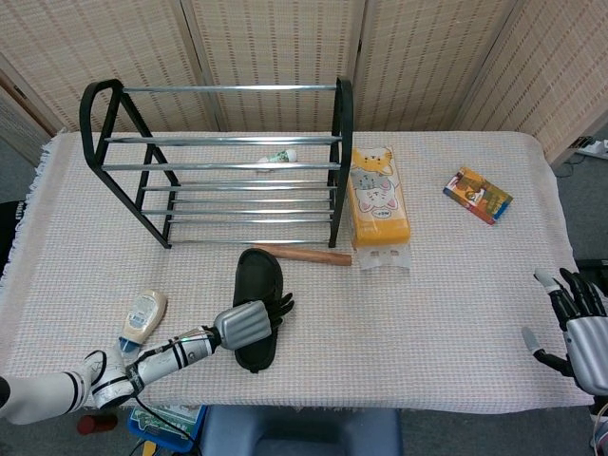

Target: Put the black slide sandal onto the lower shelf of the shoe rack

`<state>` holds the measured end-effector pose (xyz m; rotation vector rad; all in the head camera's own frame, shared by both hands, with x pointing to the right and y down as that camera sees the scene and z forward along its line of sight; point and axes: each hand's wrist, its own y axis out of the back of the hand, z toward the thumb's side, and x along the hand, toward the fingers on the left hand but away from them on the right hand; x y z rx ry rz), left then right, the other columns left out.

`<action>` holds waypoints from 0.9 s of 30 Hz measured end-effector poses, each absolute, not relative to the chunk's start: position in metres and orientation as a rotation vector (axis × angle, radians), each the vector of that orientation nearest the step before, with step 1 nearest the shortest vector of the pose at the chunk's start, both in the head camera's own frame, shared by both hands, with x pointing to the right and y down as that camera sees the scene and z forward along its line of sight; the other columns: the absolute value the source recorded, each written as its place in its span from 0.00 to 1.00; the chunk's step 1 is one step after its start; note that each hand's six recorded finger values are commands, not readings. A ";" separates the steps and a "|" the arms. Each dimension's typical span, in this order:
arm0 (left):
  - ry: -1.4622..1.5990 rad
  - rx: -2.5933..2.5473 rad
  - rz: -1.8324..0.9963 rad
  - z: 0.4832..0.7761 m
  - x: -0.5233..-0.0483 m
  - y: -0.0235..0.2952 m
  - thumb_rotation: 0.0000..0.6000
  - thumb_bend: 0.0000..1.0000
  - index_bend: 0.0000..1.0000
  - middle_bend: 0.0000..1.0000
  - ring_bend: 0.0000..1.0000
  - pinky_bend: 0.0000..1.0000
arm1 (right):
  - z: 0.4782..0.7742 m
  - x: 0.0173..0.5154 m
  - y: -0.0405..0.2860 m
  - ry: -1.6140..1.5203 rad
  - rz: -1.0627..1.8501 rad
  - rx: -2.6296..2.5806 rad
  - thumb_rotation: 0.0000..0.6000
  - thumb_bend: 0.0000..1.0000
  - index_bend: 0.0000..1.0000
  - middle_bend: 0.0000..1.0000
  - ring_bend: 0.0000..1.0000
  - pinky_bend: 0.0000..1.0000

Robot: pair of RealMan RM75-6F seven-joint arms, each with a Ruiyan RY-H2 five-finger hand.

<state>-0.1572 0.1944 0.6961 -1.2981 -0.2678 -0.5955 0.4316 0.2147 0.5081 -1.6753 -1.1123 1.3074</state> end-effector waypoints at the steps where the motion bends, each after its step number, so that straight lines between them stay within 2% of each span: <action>1: -0.267 -1.303 -0.593 0.696 -0.156 0.195 1.00 0.12 0.36 0.18 0.11 0.25 | 0.508 0.432 0.215 -1.113 1.307 -1.675 1.00 0.37 0.00 0.15 0.05 0.01; 7: -0.251 -1.344 -0.567 0.695 -0.152 0.195 1.00 0.12 0.46 0.30 0.22 0.28 | 0.508 0.433 0.214 -1.117 1.307 -1.674 1.00 0.37 0.00 0.15 0.05 0.01; 17: -0.190 -1.380 -0.563 0.685 -0.153 0.189 1.00 0.12 0.49 0.37 0.30 0.32 | 0.508 0.434 0.214 -1.128 1.302 -1.672 1.00 0.37 0.00 0.15 0.05 0.01; 27: -0.093 -1.361 -0.578 0.654 -0.166 0.181 1.00 0.12 0.49 0.38 0.30 0.32 | 0.505 0.432 0.215 -1.129 1.284 -1.671 1.00 0.37 0.00 0.15 0.05 0.01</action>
